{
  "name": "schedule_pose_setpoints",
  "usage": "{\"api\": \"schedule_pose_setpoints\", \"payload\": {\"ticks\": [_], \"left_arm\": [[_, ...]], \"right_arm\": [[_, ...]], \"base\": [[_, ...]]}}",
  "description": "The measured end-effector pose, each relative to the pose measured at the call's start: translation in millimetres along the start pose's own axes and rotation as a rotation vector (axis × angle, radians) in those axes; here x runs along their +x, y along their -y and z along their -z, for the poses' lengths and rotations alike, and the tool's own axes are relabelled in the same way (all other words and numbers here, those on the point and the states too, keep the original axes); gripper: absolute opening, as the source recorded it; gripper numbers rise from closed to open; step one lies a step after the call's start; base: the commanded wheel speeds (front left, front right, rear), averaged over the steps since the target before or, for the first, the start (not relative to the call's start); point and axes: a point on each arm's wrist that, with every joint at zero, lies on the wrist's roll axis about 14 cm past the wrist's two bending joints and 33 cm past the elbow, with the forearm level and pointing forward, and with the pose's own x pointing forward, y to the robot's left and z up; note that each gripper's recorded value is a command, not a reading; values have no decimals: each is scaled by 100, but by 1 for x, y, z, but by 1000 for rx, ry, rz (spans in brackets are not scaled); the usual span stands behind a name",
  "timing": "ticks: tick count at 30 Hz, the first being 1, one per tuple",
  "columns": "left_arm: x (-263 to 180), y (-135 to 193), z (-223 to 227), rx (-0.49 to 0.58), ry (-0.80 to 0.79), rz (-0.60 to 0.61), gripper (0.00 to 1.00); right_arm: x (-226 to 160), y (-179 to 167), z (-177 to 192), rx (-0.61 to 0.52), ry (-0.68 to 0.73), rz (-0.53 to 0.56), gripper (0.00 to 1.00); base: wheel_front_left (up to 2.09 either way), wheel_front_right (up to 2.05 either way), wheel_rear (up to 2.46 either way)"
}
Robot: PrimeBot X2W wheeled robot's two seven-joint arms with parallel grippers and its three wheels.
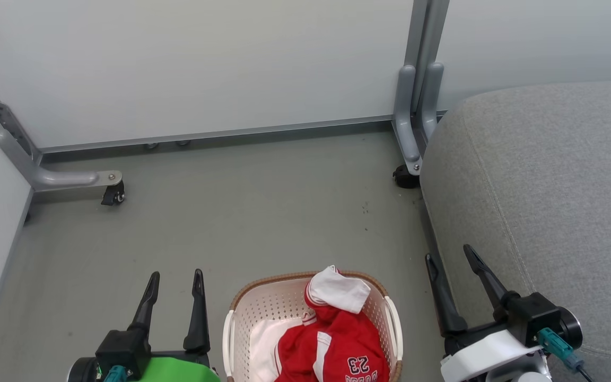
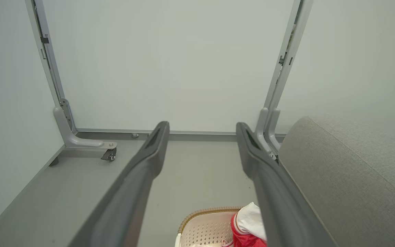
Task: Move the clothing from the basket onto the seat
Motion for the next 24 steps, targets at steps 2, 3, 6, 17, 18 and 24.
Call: {"api": "schedule_pose_setpoints", "payload": {"ticks": [2,3,6,17,18,24], "left_arm": [[0,-1,0,-2,0,-4,100],[0,-1,0,-2,0,-5,100],[-1,-2,1,-2,-3,-7,100],[0,-4,3,-2,-10,-13,100],[0,-4,3,-2,-9,-13,100],[-1,-4,2,1,-6,-15,100]], "right_arm": [[0,0,0,2,0,2,100],[0,1,0,3,-1,2,100],[1,1,1,5,-3,4,100],[1,4,3,12,-7,12,100],[1,4,3,13,-7,12,100],[1,5,2,15,-5,16,100]], "base": [[0,0,0],[0,0,0],[0,0,0],[0,0,0],[0,0,0],[0,0,0]]}}
